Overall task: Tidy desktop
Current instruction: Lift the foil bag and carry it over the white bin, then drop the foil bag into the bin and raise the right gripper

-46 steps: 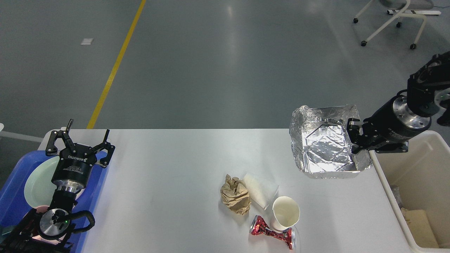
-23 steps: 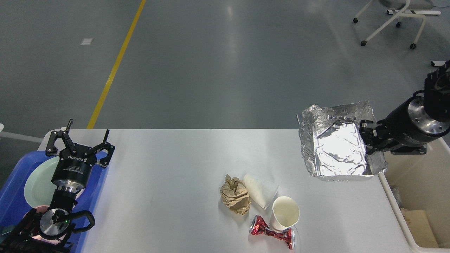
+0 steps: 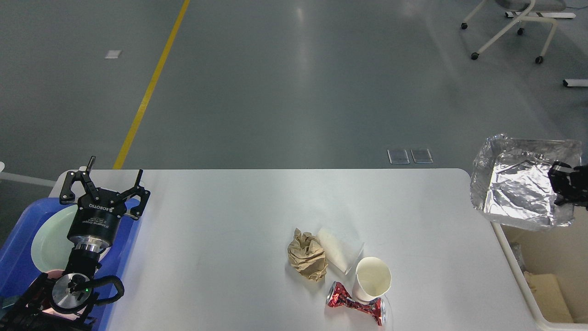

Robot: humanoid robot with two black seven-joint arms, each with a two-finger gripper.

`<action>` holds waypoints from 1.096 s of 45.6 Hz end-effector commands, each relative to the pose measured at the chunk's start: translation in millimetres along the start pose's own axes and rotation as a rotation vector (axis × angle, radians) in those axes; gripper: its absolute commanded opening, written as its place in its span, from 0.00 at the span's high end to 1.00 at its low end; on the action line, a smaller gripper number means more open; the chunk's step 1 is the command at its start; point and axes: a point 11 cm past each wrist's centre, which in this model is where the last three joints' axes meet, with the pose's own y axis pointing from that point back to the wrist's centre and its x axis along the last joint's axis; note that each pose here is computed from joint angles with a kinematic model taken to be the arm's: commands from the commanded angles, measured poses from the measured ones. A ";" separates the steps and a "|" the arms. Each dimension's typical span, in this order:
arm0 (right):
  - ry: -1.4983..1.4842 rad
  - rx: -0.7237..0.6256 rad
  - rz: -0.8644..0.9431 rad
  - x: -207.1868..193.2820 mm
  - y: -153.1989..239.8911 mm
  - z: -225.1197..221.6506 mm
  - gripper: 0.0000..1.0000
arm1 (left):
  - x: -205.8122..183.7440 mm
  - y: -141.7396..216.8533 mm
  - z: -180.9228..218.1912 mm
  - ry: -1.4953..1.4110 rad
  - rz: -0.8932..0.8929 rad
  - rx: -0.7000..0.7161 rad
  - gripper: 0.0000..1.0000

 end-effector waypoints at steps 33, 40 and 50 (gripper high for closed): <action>-0.239 -0.200 0.379 -38.6 -199.2 132.8 1.00 | 0.0 0.0 0.0 0.000 0.000 0.000 0.04; -0.202 -0.222 0.458 -67.8 -220.6 132.7 1.00 | 0.0 0.0 0.0 0.000 0.000 0.000 0.04; -0.185 -0.225 0.484 -89.6 -231.2 126.7 1.00 | 0.0 0.0 0.0 0.000 0.000 0.000 0.04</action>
